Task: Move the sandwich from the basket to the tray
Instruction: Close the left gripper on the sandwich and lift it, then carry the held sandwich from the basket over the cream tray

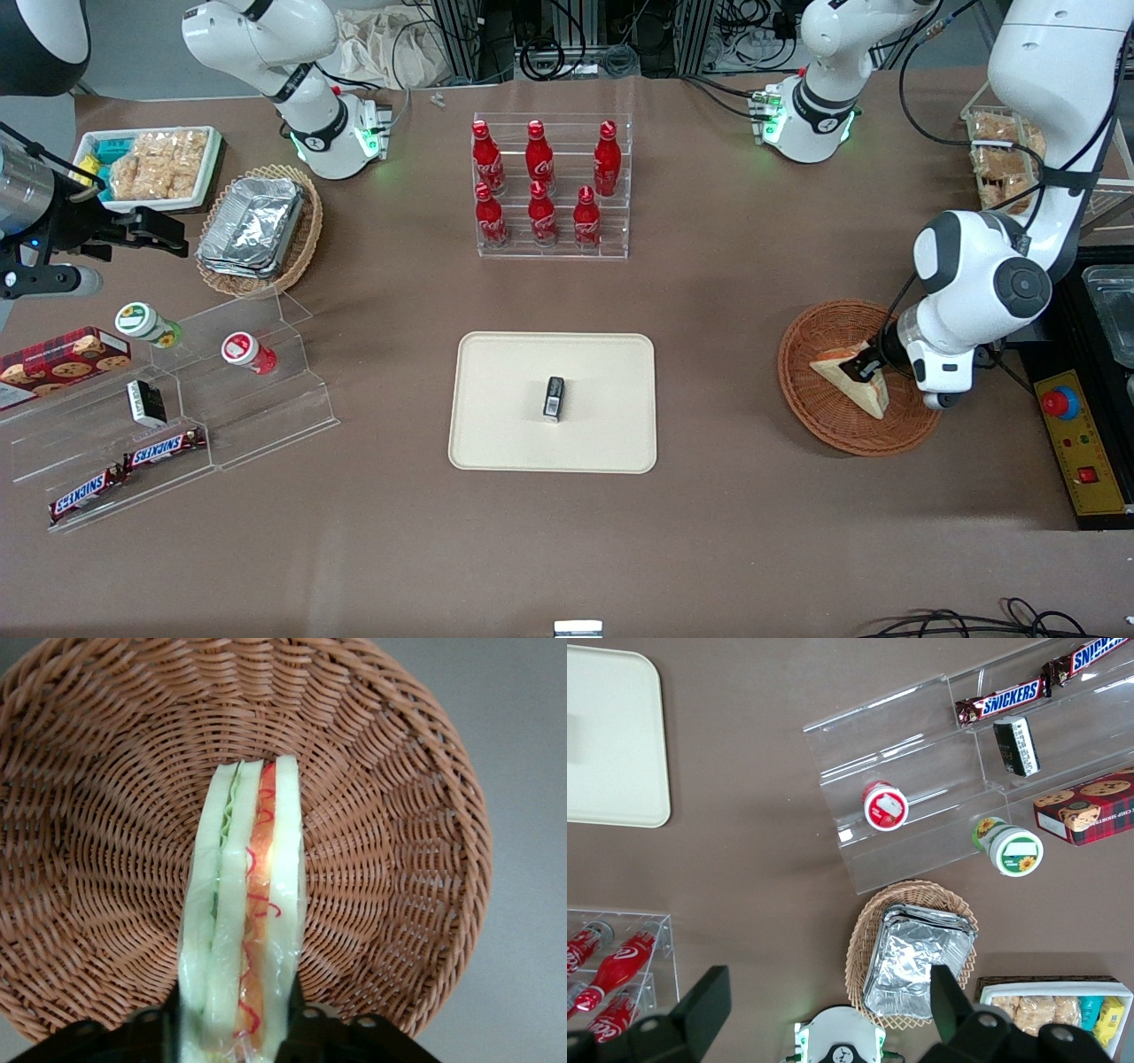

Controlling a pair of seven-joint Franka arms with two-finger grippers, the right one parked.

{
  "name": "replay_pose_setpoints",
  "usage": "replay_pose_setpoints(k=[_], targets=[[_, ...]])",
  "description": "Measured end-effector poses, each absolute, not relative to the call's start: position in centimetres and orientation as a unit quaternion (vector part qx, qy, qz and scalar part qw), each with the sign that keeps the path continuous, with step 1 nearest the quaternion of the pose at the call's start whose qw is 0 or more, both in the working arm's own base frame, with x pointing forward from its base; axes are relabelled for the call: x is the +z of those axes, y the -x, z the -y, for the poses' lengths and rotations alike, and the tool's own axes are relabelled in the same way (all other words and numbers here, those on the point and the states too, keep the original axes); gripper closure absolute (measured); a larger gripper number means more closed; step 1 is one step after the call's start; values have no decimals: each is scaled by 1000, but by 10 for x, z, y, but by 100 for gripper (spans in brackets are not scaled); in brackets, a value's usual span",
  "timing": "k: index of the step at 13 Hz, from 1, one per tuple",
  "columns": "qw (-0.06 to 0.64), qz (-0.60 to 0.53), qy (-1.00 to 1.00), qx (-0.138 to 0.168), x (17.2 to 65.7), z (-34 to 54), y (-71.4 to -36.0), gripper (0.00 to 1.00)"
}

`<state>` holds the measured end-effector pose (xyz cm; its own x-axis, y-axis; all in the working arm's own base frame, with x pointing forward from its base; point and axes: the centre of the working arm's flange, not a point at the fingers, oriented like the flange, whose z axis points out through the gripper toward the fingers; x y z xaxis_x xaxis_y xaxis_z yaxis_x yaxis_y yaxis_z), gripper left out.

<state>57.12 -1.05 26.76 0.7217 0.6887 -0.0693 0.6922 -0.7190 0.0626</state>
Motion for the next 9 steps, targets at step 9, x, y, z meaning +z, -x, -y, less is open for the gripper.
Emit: replay_pose_setpoints(k=[9], targets=[[-19, -321, -946, -30, 426, 80, -574, 85]])
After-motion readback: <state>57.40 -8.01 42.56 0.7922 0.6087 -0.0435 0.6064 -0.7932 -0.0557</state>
